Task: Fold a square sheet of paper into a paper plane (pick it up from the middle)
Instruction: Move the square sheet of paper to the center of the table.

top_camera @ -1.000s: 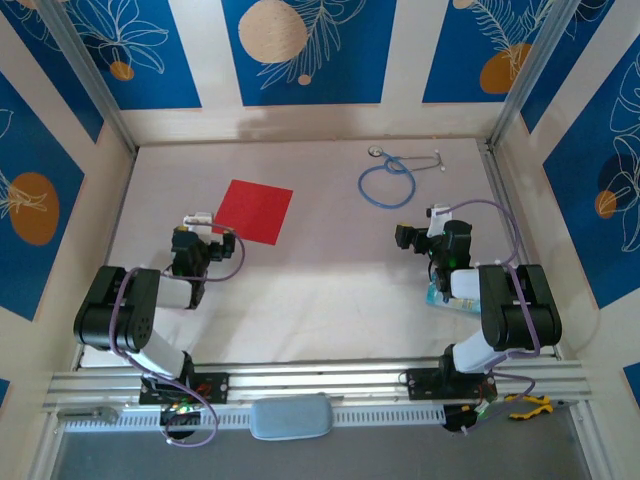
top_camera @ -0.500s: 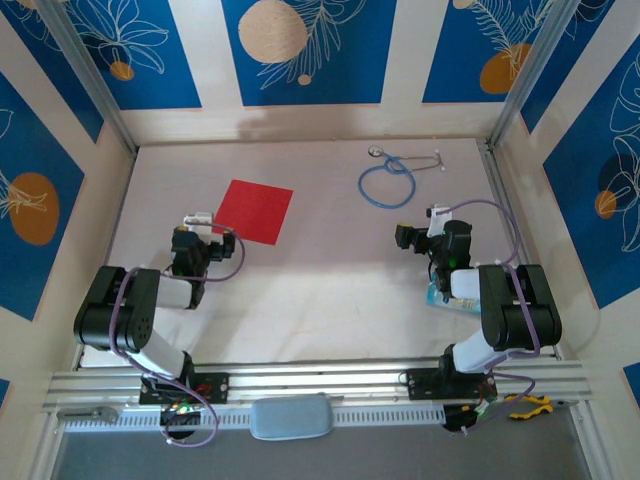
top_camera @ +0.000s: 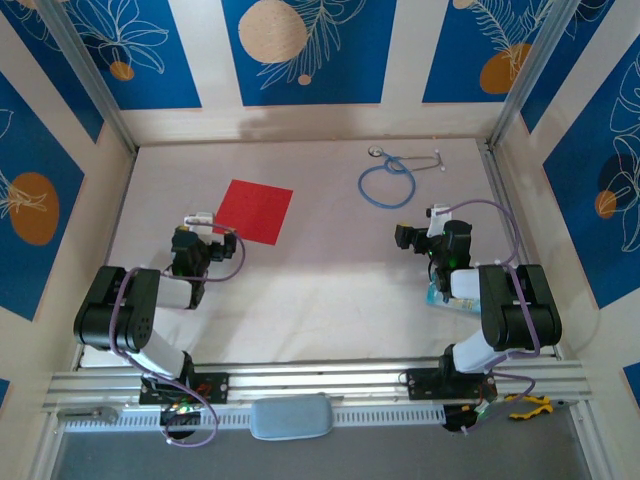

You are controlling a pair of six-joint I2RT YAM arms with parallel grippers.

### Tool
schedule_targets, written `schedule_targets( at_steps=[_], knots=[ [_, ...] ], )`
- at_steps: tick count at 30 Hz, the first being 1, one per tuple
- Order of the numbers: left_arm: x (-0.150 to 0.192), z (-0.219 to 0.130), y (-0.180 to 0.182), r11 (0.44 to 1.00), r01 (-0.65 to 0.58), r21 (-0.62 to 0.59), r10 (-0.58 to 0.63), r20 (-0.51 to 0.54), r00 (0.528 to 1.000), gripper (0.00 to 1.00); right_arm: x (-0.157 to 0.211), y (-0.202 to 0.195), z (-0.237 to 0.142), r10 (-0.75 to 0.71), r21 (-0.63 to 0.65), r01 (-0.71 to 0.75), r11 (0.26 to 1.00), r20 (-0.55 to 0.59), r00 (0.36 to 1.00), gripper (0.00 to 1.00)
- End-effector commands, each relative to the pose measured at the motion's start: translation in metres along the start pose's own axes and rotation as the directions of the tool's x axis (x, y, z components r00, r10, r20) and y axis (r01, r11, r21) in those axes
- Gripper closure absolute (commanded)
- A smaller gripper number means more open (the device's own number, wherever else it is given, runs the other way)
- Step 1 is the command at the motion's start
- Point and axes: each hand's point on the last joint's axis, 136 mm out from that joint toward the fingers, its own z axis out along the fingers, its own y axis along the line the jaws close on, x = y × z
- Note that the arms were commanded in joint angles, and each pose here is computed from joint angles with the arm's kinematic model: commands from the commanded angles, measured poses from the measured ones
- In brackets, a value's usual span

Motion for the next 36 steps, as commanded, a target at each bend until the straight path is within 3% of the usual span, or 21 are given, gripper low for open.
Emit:
schedule_targets(
  at_steps=[1, 7, 12, 16, 21, 26, 31, 36],
  knots=[
    [-0.01, -0.007, 0.0, 1.0, -0.015, 0.014, 0.015, 0.056, 0.998, 0.0, -0.013, 0.008, -0.002, -0.034, -0.025, 0.035, 0.999, 0.049, 0.998, 0.01],
    [-0.023, -0.016, 0.015, 0.998, 0.018, -0.059, -0.016, 0.037, 0.999, 0.0, -0.024, 0.013, -0.014, -0.053, -0.011, 0.054, 0.998, 0.083, 0.995, 0.01],
    [-0.039, -0.019, 0.025, 0.993, 0.039, -0.11, -0.042, -0.02, 0.999, 0.0, -0.036, 0.017, -0.029, 0.014, -0.021, -0.014, 1.0, 0.01, 1.0, 0.01],
    [-0.056, -0.025, 0.044, 0.969, 0.122, -0.213, -0.136, -0.05, 0.99, 0.0, -0.039, 0.024, -0.045, 0.054, -0.039, -0.056, 0.998, -0.038, 0.998, 0.01],
    [-0.065, -0.028, 0.028, 0.978, 0.164, -0.131, -0.184, -0.156, 0.971, 0.0, -0.042, 0.038, -0.061, 0.197, -0.069, -0.211, 0.975, -0.164, 0.967, 0.01],
    [-0.064, -0.016, -0.018, 0.946, 0.308, 0.102, -0.248, -0.384, 0.89, 0.0, -0.046, 0.055, -0.071, 0.424, -0.087, -0.461, 0.883, -0.271, 0.864, 0.01],
    [-0.068, 0.009, -0.059, 0.842, 0.491, 0.226, -0.306, -0.55, 0.777, 0.0, -0.049, 0.087, -0.077, 0.483, -0.215, -0.585, 0.782, -0.384, 0.787, 0.01],
    [-0.074, 0.032, -0.09, 0.828, 0.501, 0.253, -0.268, -0.607, 0.749, 0.0, -0.041, 0.107, -0.076, 0.495, -0.21, -0.642, 0.737, -0.479, 0.725, 0.01]
  ],
)
